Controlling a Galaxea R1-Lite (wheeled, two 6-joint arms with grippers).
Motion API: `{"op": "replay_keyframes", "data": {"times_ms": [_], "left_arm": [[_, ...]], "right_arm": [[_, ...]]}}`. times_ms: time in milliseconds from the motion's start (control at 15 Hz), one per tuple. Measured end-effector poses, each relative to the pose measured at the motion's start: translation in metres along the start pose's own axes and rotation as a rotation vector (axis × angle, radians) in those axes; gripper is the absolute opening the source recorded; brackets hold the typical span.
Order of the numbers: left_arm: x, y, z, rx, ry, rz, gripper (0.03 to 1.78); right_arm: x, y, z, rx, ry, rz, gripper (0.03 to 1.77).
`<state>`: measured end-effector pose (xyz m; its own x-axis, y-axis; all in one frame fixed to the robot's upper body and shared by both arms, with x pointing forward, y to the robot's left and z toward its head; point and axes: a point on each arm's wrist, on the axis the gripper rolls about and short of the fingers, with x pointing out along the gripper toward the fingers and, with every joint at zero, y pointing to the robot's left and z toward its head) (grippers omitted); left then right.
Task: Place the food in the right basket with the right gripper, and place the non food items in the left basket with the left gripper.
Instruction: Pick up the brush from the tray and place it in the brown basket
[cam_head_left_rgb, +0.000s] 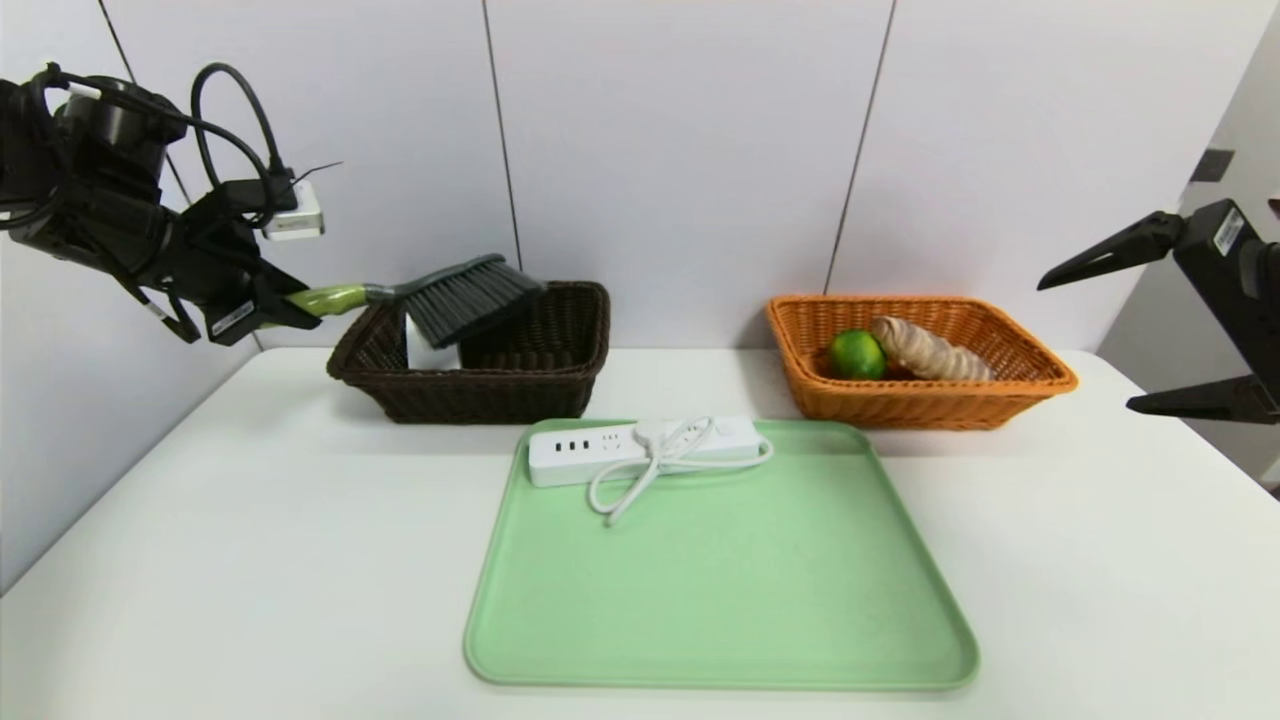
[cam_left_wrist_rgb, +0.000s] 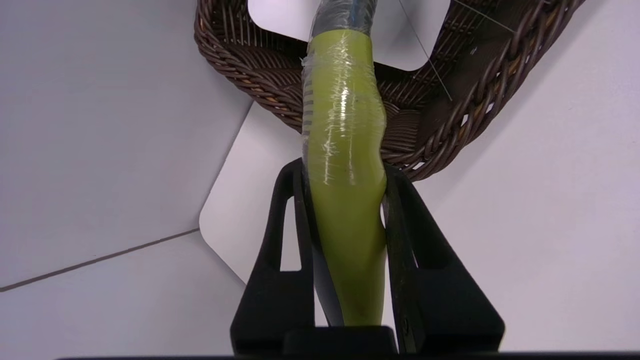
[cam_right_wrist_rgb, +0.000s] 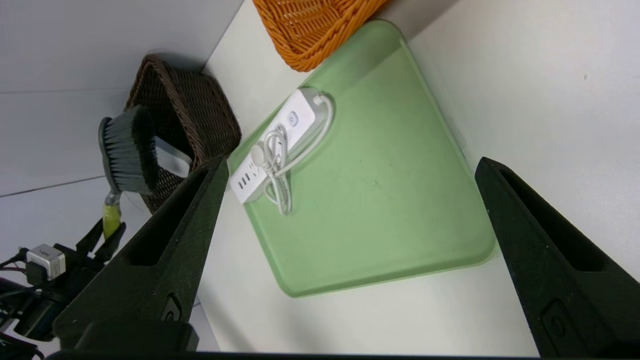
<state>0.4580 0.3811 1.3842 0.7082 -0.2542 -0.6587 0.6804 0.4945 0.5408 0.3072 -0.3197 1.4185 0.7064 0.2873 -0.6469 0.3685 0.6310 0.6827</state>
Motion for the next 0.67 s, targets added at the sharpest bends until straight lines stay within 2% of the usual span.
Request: {"op": "replay_keyframes", "data": {"times_ms": [267, 667], "left_arm": [[0.008, -0.004, 0.012, 0.113, 0.005, 0.005, 0.42], [0.028, -0.006, 0.028, 0.171, -0.005, 0.042, 0.42]], "right_arm": [[0.001, -0.004, -0.003, 0.004, 0.010, -0.012, 1.71], [-0.002, -0.006, -0.004, 0.025, 0.002, -0.013, 1.71]]}}
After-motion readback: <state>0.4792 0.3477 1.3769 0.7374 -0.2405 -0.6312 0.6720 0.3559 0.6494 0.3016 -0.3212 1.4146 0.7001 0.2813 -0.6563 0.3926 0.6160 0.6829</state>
